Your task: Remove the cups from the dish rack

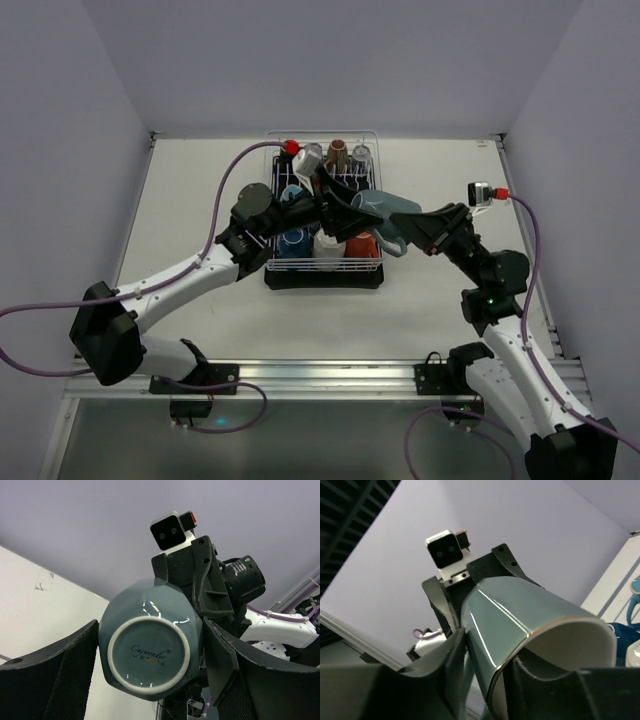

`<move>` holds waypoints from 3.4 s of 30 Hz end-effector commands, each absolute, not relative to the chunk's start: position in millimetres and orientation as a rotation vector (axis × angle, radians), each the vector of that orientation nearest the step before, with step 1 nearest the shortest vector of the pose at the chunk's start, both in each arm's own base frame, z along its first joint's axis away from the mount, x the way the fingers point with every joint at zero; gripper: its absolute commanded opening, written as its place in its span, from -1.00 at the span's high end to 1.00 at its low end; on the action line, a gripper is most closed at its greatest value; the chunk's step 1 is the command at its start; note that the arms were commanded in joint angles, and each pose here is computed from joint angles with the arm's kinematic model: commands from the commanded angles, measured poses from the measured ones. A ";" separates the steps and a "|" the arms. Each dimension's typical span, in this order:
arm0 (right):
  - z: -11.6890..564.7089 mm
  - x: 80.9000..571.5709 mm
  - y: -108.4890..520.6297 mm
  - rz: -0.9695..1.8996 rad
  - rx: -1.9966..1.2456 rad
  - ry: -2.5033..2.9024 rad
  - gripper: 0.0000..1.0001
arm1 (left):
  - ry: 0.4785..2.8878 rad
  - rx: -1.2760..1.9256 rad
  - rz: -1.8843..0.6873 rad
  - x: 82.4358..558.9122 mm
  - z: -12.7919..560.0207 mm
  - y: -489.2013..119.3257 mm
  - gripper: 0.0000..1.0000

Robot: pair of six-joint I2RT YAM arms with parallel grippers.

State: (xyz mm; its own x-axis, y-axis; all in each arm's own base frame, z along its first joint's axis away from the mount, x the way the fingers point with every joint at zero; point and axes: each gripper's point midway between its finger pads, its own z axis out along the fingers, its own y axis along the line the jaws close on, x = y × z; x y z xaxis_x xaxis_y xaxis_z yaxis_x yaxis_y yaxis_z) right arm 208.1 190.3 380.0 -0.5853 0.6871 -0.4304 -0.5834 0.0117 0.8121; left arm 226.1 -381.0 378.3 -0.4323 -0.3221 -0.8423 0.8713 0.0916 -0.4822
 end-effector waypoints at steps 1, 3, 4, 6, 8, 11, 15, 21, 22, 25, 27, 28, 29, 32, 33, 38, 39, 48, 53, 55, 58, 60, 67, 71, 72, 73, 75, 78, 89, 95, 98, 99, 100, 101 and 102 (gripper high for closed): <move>403.0 191.0 184.2 1.760 0.065 1.223 0.32 | 1.211 0.612 -1.541 215.4 412.4 -380.1 0.91; 405.4 190.6 181.2 1.754 0.081 1.201 0.82 | 1.214 0.613 -1.530 215.4 410.9 -379.4 0.75; 404.5 189.9 180.5 1.751 0.083 1.196 1.00 | 1.229 0.618 -1.518 216.5 405.3 -379.7 0.44; 404.6 187.7 179.1 1.745 0.080 1.188 1.00 | 1.245 0.600 -1.481 219.8 405.5 -375.7 0.02; 403.2 185.6 178.2 1.744 0.081 1.183 1.00 | 1.278 0.598 -1.424 222.5 399.4 -370.8 -0.54; 404.2 184.5 176.8 1.731 0.079 1.175 1.00 | 1.330 0.557 -1.307 234.2 388.9 -358.9 -0.92; 402.8 193.9 177.2 1.662 0.090 1.222 1.00 | 1.412 0.518 -1.195 244.0 374.8 -345.6 -1.00; 388.5 214.1 176.5 1.483 0.097 1.353 1.00 | 1.521 0.423 -0.946 259.0 368.9 -305.0 -1.00; 384.4 223.1 172.2 1.411 0.123 1.388 1.00 | 1.554 0.421 -0.904 260.6 363.6 -298.7 -1.00; 368.5 250.3 155.0 1.110 0.138 1.540 1.00 | 1.668 0.435 -0.744 254.5 342.9 -266.9 -1.00; 365.5 259.0 141.6 0.916 0.088 1.631 1.00 | 1.769 0.433 -0.631 251.1 316.0 -244.2 -1.00; 354.6 273.0 136.1 0.835 0.105 1.694 1.00 | 1.797 0.430 -0.602 248.3 308.8 -236.5 -1.00; 351.3 284.7 121.9 0.723 0.144 1.717 1.00 | 1.806 0.422 -0.590 241.8 306.1 -227.1 -1.00; 348.0 311.3 100.6 0.479 0.120 1.831 1.00 | 1.848 0.442 -0.553 225.1 291.8 -207.1 -1.00; 333.4 318.4 83.5 0.333 0.123 1.900 1.00 | 1.873 0.439 -0.520 222.0 284.4 -198.0 -1.00; 288.4 375.3 57.4 -0.014 0.105 2.121 1.00 | 1.849 0.360 -0.392 220.6 274.3 -162.4 -1.00; 279.0 379.4 53.0 -0.062 0.085 2.164 1.00 | 1.804 0.345 -0.419 221.7 281.0 -164.4 -1.00; 199.5 449.7 58.5 -0.088 -0.012 2.385 1.00 | 1.752 0.329 -0.433 218.3 270.5 -158.4 -1.00; 173.3 481.0 73.3 0.050 -0.047 2.414 1.00 | 1.782 0.350 -0.458 219.7 260.4 -163.7 -1.00; 157.3 491.4 75.4 0.097 -0.035 2.439 1.00 | 1.792 0.367 -0.473 219.7 257.1 -167.2 -0.99; 152.1 505.5 72.7 0.114 0.002 2.442 1.00 | 1.811 0.364 -0.469 223.9 252.2 -166.8 -0.97; 140.6 512.1 67.0 0.104 0.020 2.465 1.00 | 1.816 0.362 -0.471 226.1 250.8 -166.2 -0.96; 119.4 514.9 60.5 0.096 0.032 2.535 1.00 | 1.848 0.337 -0.447 236.6 243.9 -160.8 -0.96; 116.1 515.1 56.3 0.066 0.056 2.542 0.88 | 1.854 0.323 -0.426 241.9 245.1 -158.3 -0.96; 113.0 513.9 57.6 0.069 0.055 2.556 0.82 | 1.856 0.323 -0.421 242.9 245.3 -158.3 -0.96; 113.2 514.1 57.7 0.075 0.058 2.561 0.75 | 1.859 0.322 -0.419 244.5 246.6 -159.3 -0.96; 117.4 515.1 57.5 0.072 0.065 2.567 0.45 | 1.876 0.325 -0.409 246.1 246.4 -160.1 -0.96; 130.7 515.1 55.9 0.060 0.078 2.539 0.04 | 1.889 0.322 -0.400 249.2 250.4 -161.3 -0.96; 270.7 476.8 77.5 0.280 0.098 2.178 -0.94 | 1.947 0.257 -0.360 287.0 265.6 -181.3 -0.93; 321.1 396.8 126.4 0.612 0.036 1.916 -0.98 | 1.979 0.178 -0.289 329.9 266.1 -197.6 -0.94; 323.5 342.2 150.0 0.788 -0.014 1.817 -0.98 | 2.005 0.174 -0.241 354.0 268.1 -209.0 -0.99; 332.7 321.3 152.8 0.820 -0.040 1.771 -0.98 | 2.017 0.179 -0.237 364.5 266.5 -216.3 -0.99; 312.0 310.6 155.1 0.845 -0.027 1.808 -0.98 | 2.024 0.190 -0.236 369.1 264.0 -219.8 -0.99; 308.8 301.1 157.5 0.860 -0.033 1.807 -0.97 | 2.042 0.203 -0.224 375.3 255.2 -223.9 -0.99; 314.9 286.6 157.0 0.877 -0.047 1.772 -0.96 | 2.031 0.216 -0.227 380.8 259.5 -225.7 -0.99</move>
